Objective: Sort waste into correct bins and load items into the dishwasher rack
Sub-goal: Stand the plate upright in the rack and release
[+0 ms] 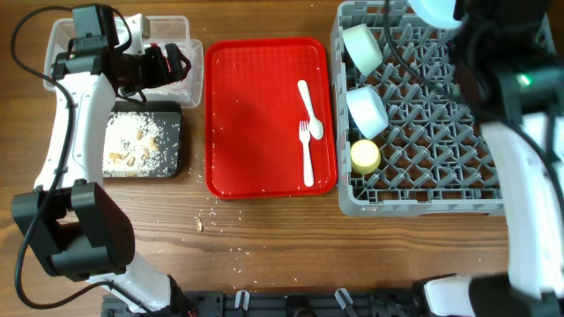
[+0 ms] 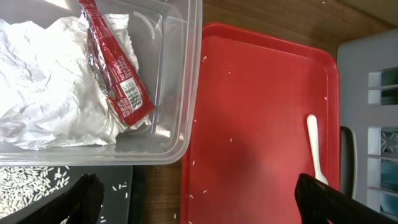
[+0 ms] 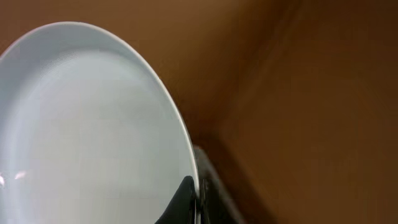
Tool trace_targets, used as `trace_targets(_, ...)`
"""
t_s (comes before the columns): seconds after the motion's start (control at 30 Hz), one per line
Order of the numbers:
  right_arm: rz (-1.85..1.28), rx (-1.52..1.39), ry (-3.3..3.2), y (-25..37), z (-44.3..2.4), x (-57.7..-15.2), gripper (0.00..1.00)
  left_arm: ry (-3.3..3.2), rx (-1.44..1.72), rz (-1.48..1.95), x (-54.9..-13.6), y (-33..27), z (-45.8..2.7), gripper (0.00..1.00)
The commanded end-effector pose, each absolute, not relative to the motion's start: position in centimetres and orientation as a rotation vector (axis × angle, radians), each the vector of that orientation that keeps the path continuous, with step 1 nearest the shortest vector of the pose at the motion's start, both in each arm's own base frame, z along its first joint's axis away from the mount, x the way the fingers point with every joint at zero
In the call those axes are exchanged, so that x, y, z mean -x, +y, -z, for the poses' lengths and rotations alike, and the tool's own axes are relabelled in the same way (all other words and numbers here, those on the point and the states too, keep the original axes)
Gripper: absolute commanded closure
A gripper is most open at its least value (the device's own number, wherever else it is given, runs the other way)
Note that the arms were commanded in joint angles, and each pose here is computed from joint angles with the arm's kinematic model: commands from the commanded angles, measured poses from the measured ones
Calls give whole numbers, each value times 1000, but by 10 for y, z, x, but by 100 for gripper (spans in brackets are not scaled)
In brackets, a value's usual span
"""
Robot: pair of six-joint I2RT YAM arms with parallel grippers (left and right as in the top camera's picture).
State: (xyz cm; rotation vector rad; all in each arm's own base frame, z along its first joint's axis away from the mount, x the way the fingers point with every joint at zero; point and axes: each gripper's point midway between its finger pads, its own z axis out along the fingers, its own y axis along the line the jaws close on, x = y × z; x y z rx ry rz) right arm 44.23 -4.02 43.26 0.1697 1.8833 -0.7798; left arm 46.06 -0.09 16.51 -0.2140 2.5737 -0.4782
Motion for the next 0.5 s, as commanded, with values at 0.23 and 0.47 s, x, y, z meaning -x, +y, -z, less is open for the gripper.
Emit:
trace_targets(0.23,1234,269,2239,-43,-250,-523,96,2554,202,469,-461,1,-173,0)
trace_targets(0.47,1118,233,2261,-32,-232,-530,23,2554,202,469,-461,1,-173,0)
